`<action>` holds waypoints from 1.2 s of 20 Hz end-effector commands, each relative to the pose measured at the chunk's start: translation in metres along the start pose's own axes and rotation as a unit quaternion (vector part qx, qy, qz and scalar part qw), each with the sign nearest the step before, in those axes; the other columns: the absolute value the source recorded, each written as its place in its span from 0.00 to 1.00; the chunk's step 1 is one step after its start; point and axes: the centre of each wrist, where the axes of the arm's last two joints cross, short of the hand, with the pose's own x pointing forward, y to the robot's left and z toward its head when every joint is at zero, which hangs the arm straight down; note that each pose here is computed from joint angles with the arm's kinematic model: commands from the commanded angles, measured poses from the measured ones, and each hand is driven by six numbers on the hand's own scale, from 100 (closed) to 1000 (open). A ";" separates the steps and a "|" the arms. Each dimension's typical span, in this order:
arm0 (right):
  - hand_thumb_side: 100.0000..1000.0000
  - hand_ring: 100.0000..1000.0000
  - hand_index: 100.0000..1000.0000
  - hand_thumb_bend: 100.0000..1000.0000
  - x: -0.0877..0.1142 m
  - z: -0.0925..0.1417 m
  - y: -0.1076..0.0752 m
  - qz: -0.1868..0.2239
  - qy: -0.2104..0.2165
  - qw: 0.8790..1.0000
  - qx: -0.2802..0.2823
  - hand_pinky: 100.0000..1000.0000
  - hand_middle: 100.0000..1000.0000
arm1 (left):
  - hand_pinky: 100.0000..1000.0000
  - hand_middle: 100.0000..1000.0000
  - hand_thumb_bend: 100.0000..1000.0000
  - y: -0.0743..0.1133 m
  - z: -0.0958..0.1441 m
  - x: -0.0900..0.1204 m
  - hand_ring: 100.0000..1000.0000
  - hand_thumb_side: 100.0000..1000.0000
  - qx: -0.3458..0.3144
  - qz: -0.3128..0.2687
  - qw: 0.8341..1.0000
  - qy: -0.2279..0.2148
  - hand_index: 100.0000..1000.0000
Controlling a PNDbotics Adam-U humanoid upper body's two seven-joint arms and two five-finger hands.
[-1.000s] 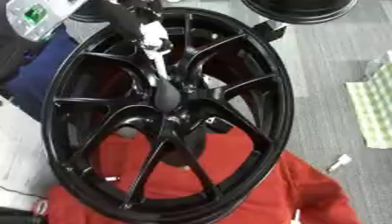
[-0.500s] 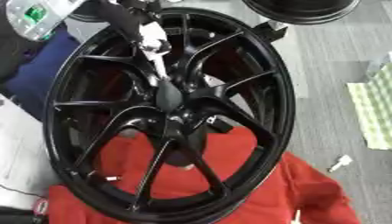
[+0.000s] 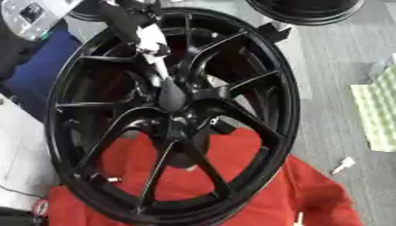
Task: Pull the pin out of the wheel hub.
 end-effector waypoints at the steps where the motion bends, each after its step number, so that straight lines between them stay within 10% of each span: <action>1: 0.29 0.50 0.60 0.00 0.008 -0.006 -0.005 0.045 0.020 0.996 -0.068 0.68 0.44 | 0.59 0.00 0.24 0.013 0.024 -0.006 0.25 0.12 0.023 -0.012 1.000 0.009 0.33; 17: 0.30 0.50 0.61 0.00 0.006 -0.006 -0.007 0.055 0.020 0.996 -0.071 0.68 0.44 | 0.53 0.00 0.09 0.053 0.091 -0.009 0.10 0.16 0.157 0.024 0.986 0.050 0.14; 24: 0.30 0.50 0.61 0.00 0.005 -0.007 -0.011 0.068 0.015 0.995 -0.075 0.68 0.44 | 0.53 0.00 0.00 0.058 0.140 -0.045 0.09 0.11 0.245 0.079 0.960 0.107 0.14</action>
